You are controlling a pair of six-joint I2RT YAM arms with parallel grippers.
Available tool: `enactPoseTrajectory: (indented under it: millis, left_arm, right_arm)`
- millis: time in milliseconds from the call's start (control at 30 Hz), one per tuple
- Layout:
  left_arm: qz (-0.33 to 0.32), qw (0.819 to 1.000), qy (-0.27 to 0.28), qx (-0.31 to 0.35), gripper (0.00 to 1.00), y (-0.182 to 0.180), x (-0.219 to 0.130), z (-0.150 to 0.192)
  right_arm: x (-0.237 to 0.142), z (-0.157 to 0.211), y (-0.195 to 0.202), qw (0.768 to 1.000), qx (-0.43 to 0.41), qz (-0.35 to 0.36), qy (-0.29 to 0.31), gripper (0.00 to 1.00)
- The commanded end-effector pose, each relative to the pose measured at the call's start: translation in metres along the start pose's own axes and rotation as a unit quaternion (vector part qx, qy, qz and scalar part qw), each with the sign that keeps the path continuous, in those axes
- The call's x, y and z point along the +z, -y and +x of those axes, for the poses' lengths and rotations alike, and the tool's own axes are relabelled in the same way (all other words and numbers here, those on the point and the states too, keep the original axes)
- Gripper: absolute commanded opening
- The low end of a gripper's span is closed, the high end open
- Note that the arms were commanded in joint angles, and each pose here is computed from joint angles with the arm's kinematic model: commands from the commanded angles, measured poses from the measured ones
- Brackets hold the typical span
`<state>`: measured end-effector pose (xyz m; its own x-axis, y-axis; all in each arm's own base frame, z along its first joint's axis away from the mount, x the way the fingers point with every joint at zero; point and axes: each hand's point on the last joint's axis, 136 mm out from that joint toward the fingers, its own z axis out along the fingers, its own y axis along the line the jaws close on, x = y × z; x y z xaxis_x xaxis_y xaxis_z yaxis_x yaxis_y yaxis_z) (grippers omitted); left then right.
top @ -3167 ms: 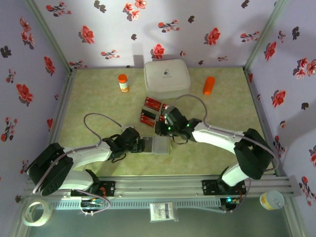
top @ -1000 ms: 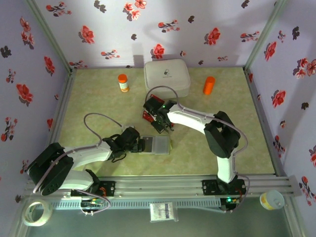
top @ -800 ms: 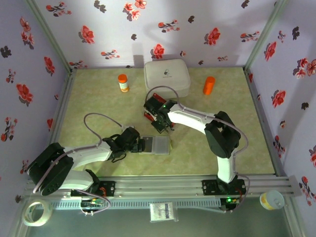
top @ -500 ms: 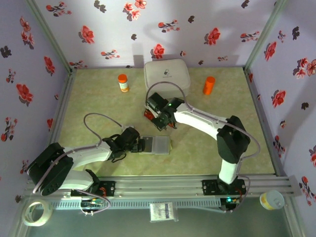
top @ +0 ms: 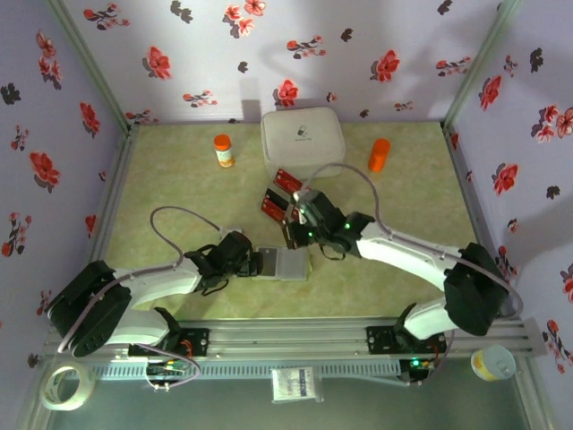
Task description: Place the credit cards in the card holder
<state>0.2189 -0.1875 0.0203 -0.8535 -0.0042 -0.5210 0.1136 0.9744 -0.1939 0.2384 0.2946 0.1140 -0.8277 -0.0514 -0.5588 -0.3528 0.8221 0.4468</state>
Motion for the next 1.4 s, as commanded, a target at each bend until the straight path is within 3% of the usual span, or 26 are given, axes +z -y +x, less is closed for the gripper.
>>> enactPoseTrajectory:
  millis: [0, 433, 1367]
  left_arm:
    - [0.01, 0.998, -0.065, -0.002, 0.93, -0.005, 0.011, 0.036]
    - [0.004, 0.997, -0.071, -0.004, 0.93, -0.008, 0.012, 0.041]
    - [0.003, 0.997, -0.071, -0.005, 0.93, -0.01, 0.011, 0.043]
  right_arm:
    - [-0.008, -0.022, -0.018, 0.986, 0.114, -0.075, 0.096, 0.0]
    - [0.001, 0.02, 0.007, 0.966, 0.2, -0.094, 0.137, 0.0]
    - [0.024, 0.05, 0.013, 0.961, 0.23, -0.101, 0.117, 0.0]
